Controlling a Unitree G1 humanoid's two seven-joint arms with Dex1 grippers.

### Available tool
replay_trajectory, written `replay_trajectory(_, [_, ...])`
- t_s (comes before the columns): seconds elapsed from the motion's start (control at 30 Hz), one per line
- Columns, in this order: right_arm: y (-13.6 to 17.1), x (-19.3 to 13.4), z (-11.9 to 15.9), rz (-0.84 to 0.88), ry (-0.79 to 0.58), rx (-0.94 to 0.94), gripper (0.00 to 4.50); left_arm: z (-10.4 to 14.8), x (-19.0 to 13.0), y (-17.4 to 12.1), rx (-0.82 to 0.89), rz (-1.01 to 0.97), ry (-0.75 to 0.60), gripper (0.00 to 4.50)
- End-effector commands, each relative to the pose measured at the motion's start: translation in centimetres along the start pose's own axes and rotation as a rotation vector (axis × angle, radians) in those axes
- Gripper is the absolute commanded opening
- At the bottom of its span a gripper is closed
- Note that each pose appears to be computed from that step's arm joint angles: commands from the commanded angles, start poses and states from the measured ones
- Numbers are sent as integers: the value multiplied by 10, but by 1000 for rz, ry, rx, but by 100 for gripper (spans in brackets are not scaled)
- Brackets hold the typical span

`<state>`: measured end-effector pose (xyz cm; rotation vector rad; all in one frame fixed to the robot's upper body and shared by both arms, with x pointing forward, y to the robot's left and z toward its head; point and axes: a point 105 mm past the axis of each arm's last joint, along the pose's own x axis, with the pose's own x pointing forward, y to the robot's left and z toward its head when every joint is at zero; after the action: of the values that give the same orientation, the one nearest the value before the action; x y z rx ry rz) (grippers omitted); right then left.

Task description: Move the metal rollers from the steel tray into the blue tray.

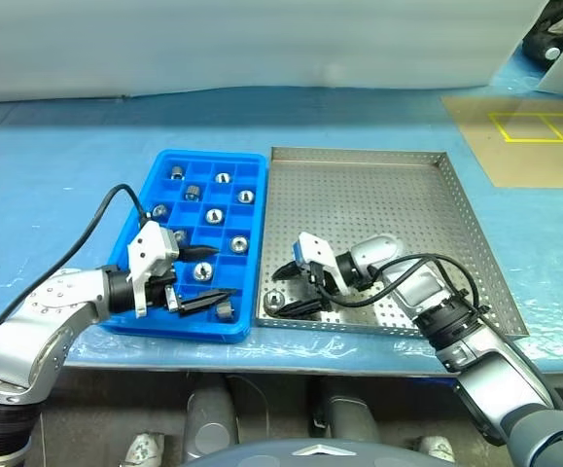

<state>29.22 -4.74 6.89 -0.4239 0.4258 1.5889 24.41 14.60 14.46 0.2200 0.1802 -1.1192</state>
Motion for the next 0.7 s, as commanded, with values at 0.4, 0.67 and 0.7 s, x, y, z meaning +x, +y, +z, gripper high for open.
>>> replay_trajectory(0.4, [0,1,10,-14,-33,-52,378,11,1,-7,54,-46,-12,424])
replay_trajectory(0.67, [-3,2,11,-34,-37,-53,164,11,2,-4,55,-38,-12,424])
replay_trajectory(0.7, [-4,3,11,-41,-35,-55,163,11,2,-3,55,-38,-12,424])
